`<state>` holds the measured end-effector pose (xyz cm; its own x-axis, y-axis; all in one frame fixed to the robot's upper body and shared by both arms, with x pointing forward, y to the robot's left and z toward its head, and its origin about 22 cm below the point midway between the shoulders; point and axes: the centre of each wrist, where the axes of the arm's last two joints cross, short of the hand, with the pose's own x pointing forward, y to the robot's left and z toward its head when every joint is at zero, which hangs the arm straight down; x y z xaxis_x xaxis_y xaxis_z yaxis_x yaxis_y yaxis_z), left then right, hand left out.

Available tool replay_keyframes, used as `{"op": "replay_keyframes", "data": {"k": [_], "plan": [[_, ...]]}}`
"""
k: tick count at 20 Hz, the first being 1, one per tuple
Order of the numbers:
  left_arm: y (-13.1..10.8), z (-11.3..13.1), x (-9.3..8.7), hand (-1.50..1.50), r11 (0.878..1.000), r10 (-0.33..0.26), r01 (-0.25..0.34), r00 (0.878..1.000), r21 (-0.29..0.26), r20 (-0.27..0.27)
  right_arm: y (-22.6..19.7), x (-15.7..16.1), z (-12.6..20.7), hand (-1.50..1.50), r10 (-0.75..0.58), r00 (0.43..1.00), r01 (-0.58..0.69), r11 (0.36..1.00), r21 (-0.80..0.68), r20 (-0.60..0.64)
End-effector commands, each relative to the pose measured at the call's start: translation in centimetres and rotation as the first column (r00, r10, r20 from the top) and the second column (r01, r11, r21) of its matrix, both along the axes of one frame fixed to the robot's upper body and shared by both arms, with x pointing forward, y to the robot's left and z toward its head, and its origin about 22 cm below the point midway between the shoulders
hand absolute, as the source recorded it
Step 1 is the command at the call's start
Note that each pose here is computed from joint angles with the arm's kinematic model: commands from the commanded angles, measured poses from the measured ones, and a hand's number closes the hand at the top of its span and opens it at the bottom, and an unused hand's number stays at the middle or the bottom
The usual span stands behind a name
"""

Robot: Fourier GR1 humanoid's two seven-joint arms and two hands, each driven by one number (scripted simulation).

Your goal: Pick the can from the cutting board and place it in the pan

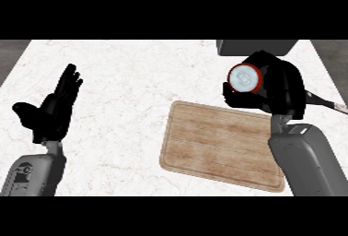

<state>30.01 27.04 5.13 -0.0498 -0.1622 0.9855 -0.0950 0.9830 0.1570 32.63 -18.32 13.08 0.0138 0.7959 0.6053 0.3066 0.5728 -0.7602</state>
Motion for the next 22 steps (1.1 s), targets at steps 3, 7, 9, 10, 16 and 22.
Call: {"op": "replay_keyframes", "data": {"k": [3,7,9,10,16,22], "plan": [[-0.4,0.2,-0.3,0.0,1.0,-0.006,0.006,1.0,0.001,0.01,-7.9,3.7,-3.6,1.5,-0.097,0.995,0.098,0.993,-0.065,0.017],[-0.3,-0.7,0.5,0.0,1.0,-0.018,0.018,1.0,-0.001,0.003,-11.3,6.1,-4.8,1.5,-0.156,0.987,0.161,0.968,-0.195,0.04],[-2.2,0.8,0.5,0.0,0.999,-0.033,0.033,0.999,0.015,0.011,-14.1,6.8,-5.1,1.5,-0.202,0.978,0.206,0.961,-0.187,0.041],[-0.8,0.2,0.2,0.0,0.999,-0.031,0.031,0.999,-0.008,0.007,-13.7,6.8,-7.0,1.5,-0.198,0.98,0.199,0.957,-0.213,0.029],[-0.4,1.4,0.9,0.0,0.999,-0.04,0.04,0.999,-0.006,0.013,-18.3,6.8,-8.5,1.5,-0.235,0.971,0.237,0.958,-0.161,0.032],[-1.4,1.6,1.2,0.0,0.998,-0.069,0.069,0.997,0.015,0.042,-18.7,7.3,-9.2,-1.5,-0.207,0.973,0.206,0.978,-0.025,-0.102]]}}
